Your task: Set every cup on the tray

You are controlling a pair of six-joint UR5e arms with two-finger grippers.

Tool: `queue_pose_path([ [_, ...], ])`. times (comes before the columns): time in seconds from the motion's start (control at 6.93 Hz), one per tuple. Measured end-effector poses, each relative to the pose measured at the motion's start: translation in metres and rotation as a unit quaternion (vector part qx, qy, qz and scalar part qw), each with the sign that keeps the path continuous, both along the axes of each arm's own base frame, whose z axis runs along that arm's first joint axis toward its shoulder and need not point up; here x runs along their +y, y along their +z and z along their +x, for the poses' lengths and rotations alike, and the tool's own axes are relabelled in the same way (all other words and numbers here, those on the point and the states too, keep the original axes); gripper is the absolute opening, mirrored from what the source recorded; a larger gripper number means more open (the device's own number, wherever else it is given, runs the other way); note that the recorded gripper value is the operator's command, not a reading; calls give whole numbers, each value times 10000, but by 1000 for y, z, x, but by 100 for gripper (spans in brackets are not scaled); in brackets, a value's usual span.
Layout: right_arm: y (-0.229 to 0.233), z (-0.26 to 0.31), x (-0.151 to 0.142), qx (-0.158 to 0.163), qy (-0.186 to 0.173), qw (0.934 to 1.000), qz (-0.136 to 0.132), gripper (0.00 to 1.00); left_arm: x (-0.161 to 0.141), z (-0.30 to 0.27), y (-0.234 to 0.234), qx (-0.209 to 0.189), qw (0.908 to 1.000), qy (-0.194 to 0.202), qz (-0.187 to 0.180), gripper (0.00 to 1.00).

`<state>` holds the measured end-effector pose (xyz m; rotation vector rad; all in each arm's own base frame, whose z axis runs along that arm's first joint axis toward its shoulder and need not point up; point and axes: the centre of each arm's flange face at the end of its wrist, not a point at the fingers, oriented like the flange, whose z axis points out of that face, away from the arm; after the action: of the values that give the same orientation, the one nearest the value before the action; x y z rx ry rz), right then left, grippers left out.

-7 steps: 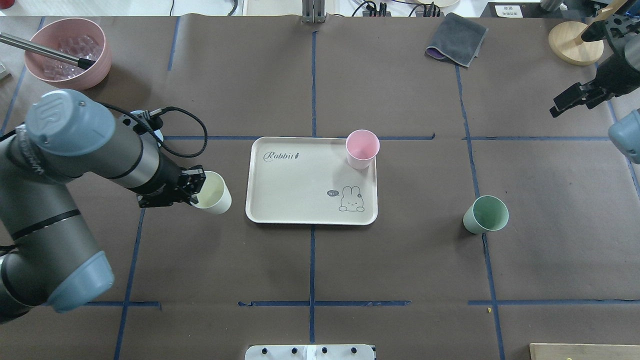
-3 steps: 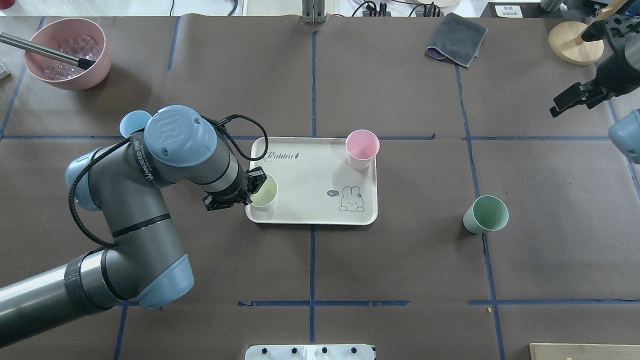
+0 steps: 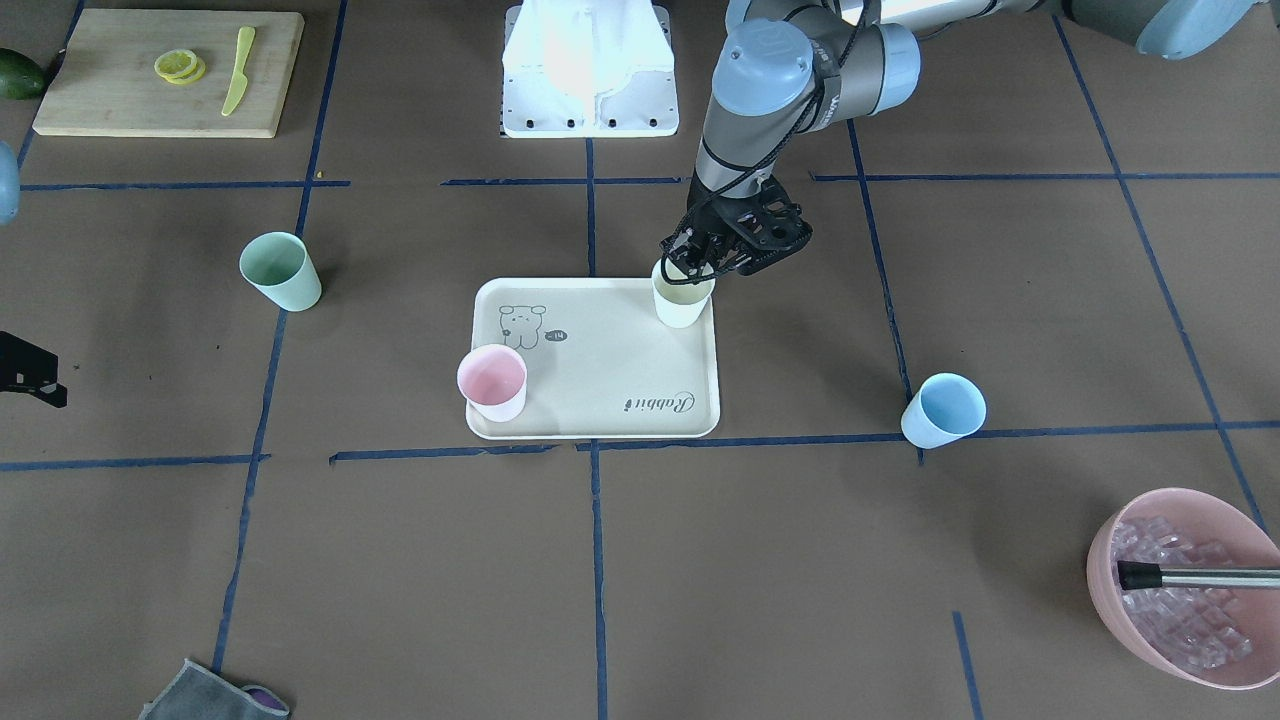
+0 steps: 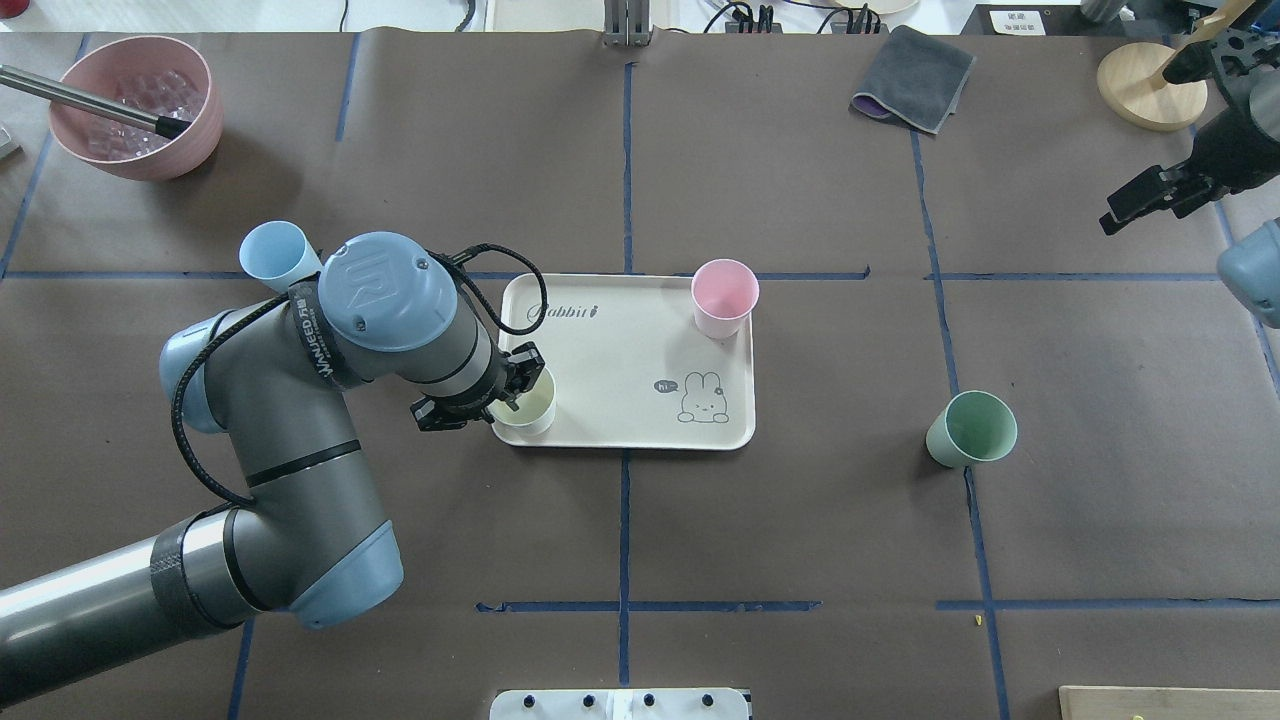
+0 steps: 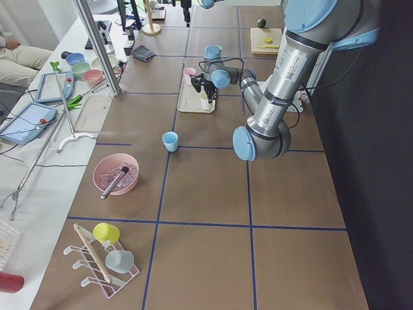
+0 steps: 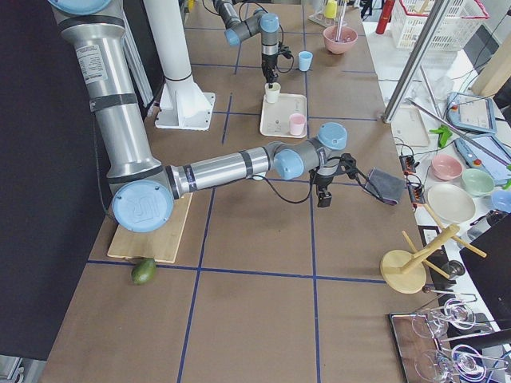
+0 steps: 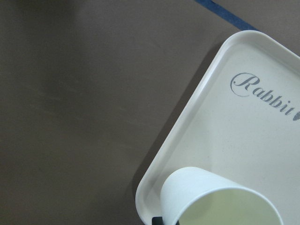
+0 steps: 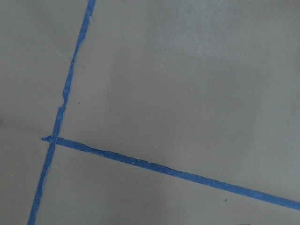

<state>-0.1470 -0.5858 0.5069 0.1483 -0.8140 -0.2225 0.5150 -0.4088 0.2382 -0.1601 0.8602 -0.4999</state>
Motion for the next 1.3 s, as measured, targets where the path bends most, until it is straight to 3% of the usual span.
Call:
queue_pose_path([
  [0.29,-3,1,4,-16,10,10000,17,99,2,-14,-9,64,9999,47,139,100],
  [0.58,-14,0,25,-81,232,9996,-148,99,7,-49,-8,25,9985,363,410,100],
  [1.01,-58,-29,102,-276,678,9949,-688,99,1,-108,10,-56,9939,830,720,100],
  [1.3,-75,-66,154,-156,884,9918,-912,98,1,-113,13,-72,9933,875,753,100],
])
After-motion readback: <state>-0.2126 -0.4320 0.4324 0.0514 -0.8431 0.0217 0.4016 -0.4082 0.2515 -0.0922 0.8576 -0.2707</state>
